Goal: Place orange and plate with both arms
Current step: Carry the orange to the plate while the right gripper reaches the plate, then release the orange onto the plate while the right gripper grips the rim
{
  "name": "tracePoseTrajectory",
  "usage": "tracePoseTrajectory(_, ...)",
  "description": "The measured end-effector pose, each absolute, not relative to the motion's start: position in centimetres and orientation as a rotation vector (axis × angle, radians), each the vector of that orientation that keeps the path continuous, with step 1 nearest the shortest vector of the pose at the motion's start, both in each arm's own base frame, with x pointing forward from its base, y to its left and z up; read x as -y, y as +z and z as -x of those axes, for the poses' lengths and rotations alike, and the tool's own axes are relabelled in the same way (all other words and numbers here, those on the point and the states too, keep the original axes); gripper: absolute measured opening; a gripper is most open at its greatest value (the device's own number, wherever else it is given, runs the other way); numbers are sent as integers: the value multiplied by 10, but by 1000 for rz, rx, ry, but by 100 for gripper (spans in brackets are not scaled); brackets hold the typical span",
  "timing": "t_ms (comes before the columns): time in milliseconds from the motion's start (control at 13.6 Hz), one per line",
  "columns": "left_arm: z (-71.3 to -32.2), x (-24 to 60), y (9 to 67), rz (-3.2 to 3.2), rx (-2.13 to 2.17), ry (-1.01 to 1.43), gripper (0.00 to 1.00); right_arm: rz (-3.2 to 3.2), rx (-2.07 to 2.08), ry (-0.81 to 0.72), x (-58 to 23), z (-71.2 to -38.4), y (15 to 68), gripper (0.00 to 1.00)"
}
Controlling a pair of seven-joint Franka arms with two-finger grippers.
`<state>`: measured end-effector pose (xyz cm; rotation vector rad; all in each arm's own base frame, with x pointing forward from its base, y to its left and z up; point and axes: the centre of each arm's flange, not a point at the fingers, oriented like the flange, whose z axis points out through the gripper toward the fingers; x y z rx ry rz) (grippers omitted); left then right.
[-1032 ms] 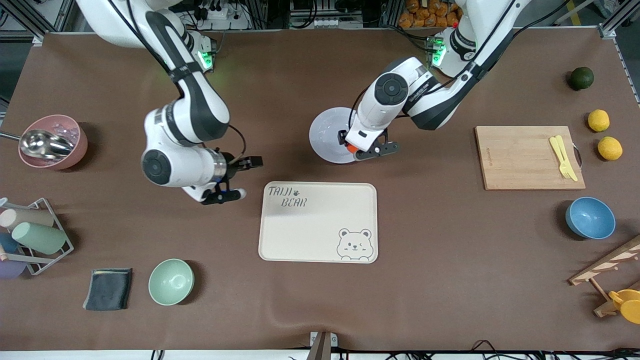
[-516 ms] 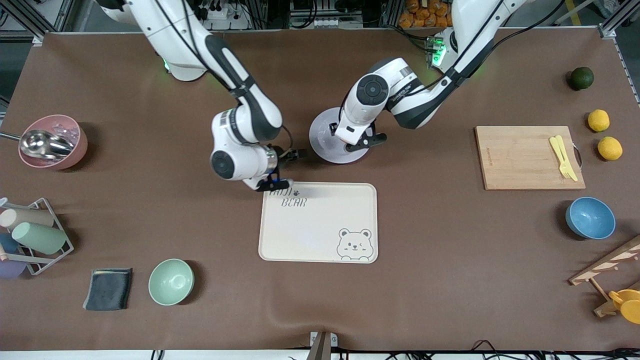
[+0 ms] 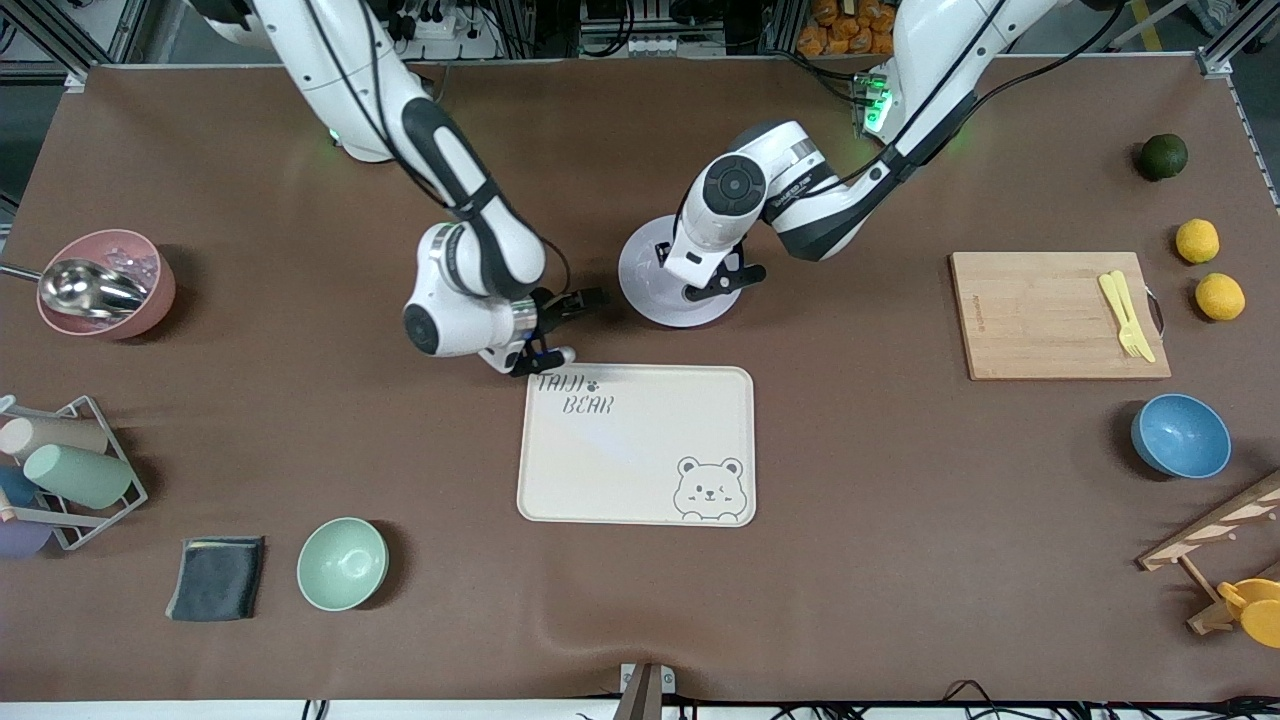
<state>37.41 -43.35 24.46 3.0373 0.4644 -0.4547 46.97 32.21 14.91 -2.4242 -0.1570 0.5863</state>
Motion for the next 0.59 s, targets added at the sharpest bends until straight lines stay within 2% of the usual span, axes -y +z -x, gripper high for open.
tracePoseTrajectory(442,-364,445,206,-3102,-499,-433,72,2330,118,645,-332,-455,151,100)
tracePoseTrajectory(589,-363,456,203,-3094,-539,-433,75,2289,81,653,-333,-447,148,100)
